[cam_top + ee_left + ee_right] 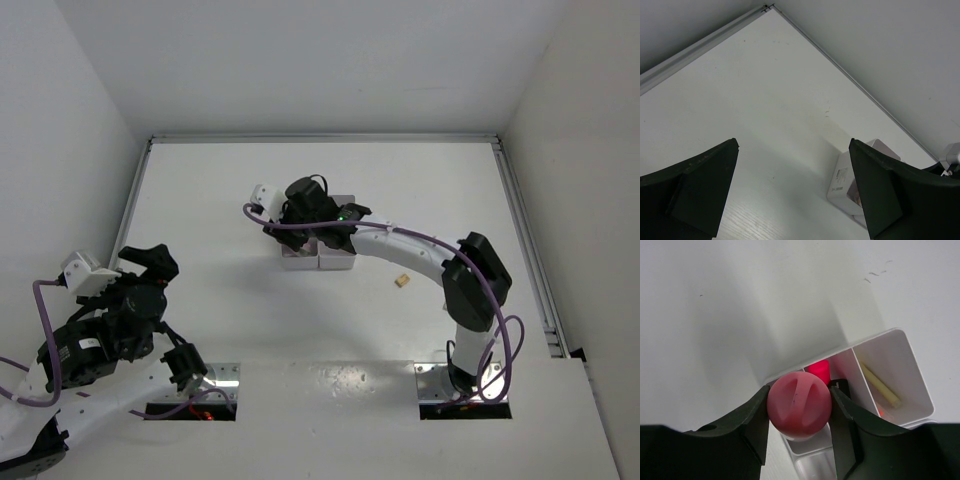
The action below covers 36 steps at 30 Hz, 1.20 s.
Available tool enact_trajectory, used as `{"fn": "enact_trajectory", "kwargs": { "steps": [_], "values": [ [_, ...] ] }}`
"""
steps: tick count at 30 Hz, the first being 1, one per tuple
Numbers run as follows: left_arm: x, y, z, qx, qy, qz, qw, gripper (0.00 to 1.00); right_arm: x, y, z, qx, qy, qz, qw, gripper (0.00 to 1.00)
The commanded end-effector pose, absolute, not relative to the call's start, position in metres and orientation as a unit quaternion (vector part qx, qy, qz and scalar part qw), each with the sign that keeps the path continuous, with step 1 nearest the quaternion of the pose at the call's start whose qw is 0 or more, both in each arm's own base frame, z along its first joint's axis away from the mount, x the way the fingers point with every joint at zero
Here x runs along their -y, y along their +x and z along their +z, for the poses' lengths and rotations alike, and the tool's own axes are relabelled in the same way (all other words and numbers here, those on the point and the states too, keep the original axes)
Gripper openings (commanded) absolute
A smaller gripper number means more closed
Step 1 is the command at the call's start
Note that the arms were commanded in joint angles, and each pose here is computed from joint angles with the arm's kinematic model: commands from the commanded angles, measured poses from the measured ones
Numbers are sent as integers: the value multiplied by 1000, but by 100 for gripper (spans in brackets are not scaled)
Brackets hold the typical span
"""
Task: Sort the stationery into containers
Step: Place the stationery in the storage box.
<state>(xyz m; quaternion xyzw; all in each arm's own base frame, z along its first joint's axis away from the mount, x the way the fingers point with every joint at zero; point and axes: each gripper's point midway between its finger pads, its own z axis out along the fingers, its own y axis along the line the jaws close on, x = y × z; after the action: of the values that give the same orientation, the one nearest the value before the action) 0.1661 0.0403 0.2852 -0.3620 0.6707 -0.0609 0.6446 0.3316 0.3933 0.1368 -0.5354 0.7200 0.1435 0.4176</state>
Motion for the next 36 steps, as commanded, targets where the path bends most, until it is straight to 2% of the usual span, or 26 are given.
{"fn": "enact_trajectory", "kwargs": {
  "steps": [1, 28, 33, 36],
  "values": [
    [-44, 166, 287, -662, -371, -62, 648, 99, -381, 334, 116, -735, -540, 123, 391, 0],
    [-43, 166, 287, -661, -374, -65, 648, 99, -375, 326, 82, -748, -569, 111, 324, 0],
    [-42, 167, 287, -663, -372, -61, 647, 99, -374, 325, 81, -749, -570, 110, 319, 10],
    [-42, 167, 287, -663, -372, -61, 647, 99, -372, 324, 80, -750, -571, 109, 315, 21]
  ]
}}
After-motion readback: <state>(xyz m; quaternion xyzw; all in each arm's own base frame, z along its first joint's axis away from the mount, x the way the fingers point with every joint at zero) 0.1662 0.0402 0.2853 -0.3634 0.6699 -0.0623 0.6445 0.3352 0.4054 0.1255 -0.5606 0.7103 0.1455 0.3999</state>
